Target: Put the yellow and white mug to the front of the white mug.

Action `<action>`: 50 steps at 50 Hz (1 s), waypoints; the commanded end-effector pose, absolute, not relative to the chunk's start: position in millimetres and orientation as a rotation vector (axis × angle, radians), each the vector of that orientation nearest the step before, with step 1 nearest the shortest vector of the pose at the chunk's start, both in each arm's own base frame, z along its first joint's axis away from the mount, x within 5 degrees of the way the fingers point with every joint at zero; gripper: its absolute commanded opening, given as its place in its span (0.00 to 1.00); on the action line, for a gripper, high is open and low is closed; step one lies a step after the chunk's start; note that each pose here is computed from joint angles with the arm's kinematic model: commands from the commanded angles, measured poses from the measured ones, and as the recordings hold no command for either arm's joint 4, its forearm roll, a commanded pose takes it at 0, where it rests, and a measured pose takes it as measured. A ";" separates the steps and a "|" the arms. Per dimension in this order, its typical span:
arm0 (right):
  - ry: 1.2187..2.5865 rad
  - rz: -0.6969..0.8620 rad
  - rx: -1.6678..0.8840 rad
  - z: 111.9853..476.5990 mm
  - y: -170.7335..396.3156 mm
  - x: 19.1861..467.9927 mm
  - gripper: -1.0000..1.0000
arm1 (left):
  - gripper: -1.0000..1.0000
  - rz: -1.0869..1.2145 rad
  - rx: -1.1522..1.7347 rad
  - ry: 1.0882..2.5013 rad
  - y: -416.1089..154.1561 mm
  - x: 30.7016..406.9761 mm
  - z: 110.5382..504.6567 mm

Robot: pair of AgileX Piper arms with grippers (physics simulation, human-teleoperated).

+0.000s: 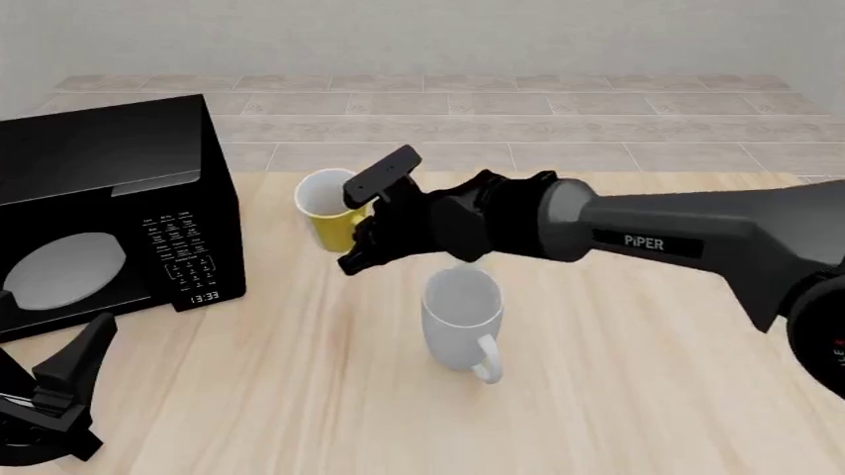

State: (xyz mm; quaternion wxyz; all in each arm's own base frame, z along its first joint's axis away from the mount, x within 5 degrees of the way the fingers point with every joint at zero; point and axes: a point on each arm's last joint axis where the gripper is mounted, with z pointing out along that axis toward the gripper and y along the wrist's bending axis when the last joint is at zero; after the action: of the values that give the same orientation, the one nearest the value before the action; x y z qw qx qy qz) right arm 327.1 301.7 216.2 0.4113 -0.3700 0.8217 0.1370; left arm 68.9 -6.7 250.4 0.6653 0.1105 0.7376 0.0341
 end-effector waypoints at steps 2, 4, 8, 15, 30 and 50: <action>2.065 0.328 -0.864 230.3 279.1 334.5 0.00 | 1.00 0.077 0.250 1.666 -6.7 68.9 250.4; 2.069 0.323 -0.851 230.7 274.4 336.4 0.00 | 1.00 0.077 0.250 1.666 -6.7 68.9 250.4; 2.074 0.310 -0.829 233.0 265.4 340.3 0.00 | 1.00 0.077 0.250 1.666 -6.7 68.9 250.4; 2.085 0.291 -0.792 235.2 250.5 345.3 0.00 | 1.00 0.077 0.250 1.666 -6.7 68.9 250.4; 2.120 0.253 -0.704 230.3 223.6 363.4 0.00 | 1.00 0.077 0.250 1.666 -6.7 68.9 250.4; 2.163 0.228 -0.659 209.3 208.9 374.6 0.00 | 1.00 0.077 0.250 1.666 -6.7 68.9 250.4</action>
State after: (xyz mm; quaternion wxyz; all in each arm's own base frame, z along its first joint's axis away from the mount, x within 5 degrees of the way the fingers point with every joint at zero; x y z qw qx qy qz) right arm 368.9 216.5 216.7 0.4226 -0.2782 0.8575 0.0930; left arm 68.9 -6.7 250.4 0.6653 0.1105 0.7376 0.0341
